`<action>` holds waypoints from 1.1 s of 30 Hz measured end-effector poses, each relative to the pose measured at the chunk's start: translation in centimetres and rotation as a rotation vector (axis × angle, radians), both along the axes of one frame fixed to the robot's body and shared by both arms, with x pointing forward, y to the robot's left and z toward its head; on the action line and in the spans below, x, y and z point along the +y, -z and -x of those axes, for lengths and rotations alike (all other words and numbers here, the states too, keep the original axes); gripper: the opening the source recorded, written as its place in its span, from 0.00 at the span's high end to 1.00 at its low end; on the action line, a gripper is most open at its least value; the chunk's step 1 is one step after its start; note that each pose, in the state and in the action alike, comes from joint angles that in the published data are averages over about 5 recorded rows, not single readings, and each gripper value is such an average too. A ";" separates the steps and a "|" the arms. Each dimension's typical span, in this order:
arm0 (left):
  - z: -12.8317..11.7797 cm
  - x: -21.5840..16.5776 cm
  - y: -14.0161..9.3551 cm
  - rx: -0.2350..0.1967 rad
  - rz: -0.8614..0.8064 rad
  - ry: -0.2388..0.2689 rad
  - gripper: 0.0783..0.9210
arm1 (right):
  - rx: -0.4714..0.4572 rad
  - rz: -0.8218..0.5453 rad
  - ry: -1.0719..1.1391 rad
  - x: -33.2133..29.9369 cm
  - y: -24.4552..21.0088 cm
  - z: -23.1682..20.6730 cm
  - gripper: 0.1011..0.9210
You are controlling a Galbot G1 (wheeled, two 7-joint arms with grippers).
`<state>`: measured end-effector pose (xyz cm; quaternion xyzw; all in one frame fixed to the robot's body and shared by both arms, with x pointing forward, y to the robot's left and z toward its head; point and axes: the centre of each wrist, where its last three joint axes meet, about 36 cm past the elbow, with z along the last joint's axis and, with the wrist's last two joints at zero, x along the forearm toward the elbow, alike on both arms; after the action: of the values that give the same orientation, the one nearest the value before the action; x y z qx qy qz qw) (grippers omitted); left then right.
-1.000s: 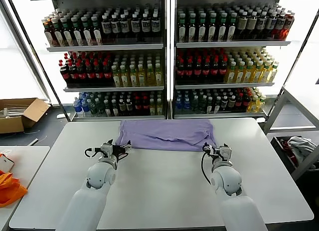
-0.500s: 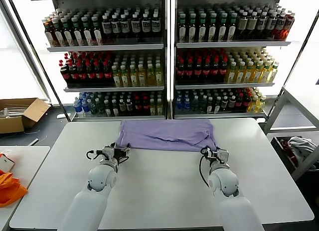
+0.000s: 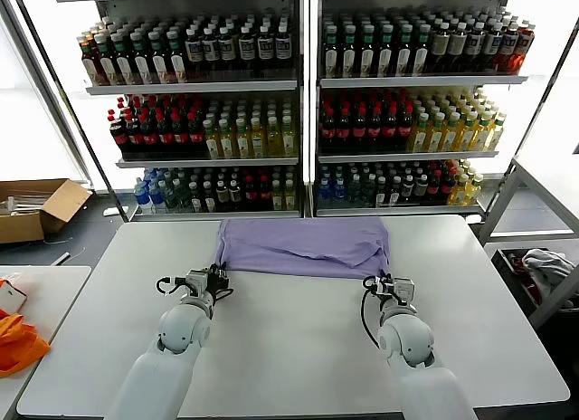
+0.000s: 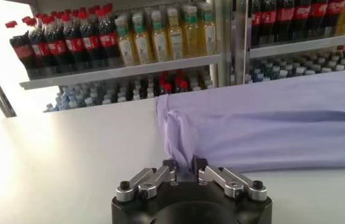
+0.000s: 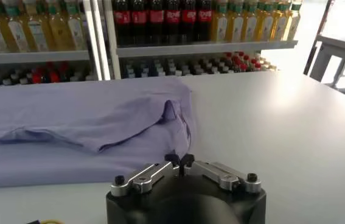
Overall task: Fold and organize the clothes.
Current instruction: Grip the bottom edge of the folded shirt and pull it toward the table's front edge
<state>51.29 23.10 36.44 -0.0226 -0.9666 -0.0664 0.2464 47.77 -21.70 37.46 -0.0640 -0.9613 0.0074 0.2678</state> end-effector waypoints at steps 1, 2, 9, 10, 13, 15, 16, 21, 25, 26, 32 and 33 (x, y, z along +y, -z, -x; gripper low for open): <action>0.1 0.1 0.0 0.000 -0.002 0.000 0.91 | 0.000 0.000 0.000 0.0 0.0 0.2 0.98; 0.3 0.1 0.1 -0.001 -0.005 0.000 0.93 | 0.001 0.000 0.001 -0.1 0.0 0.4 0.98; 1.9 0.4 0.0 -0.010 -0.026 0.004 0.98 | -0.012 -0.008 0.006 -0.1 -0.9 2.8 0.98; 2.2 0.4 -0.1 -0.012 -0.028 0.004 0.98 | -0.017 -0.010 0.005 0.1 -1.1 3.2 0.98; 3.5 0.6 -0.6 -0.021 -0.033 0.003 0.98 | -0.036 -0.012 -0.001 0.5 -2.1 4.6 0.98; 4.5 0.7 -1.1 -0.032 -0.035 0.004 0.98 | -0.054 -0.013 -0.008 0.9 -2.8 5.8 0.98; 5.1 0.7 -1.4 -0.038 -0.035 0.005 0.98 | -0.063 -0.013 -0.012 1.1 -3.2 6.4 0.98; 8.7 0.3 -2.7 -0.073 -0.021 0.014 0.98 | -0.089 -0.006 -0.026 2.0 -4.5 10.2 0.98; 12.5 0.1 -3.6 -0.083 -0.008 0.024 0.98 | -0.078 0.011 -0.026 2.2 -4.8 13.3 0.98; 13.4 0.0 -3.8 -0.082 -0.005 0.028 0.98 | -0.074 0.017 -0.025 2.3 -4.9 14.1 0.98; 18.4 0.2 -4.7 -0.063 0.002 0.029 0.98 | -0.037 0.055 -0.023 2.0 -5.1 18.0 0.98; 19.1 0.3 -4.8 -0.060 0.002 0.028 0.98 | -0.028 0.060 -0.024 2.0 -5.1 18.6 0.98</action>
<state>32.19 23.41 41.24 -0.0346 -0.9732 -0.0694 0.2163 29.18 -19.71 42.53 -0.0603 -0.9650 0.0383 0.2522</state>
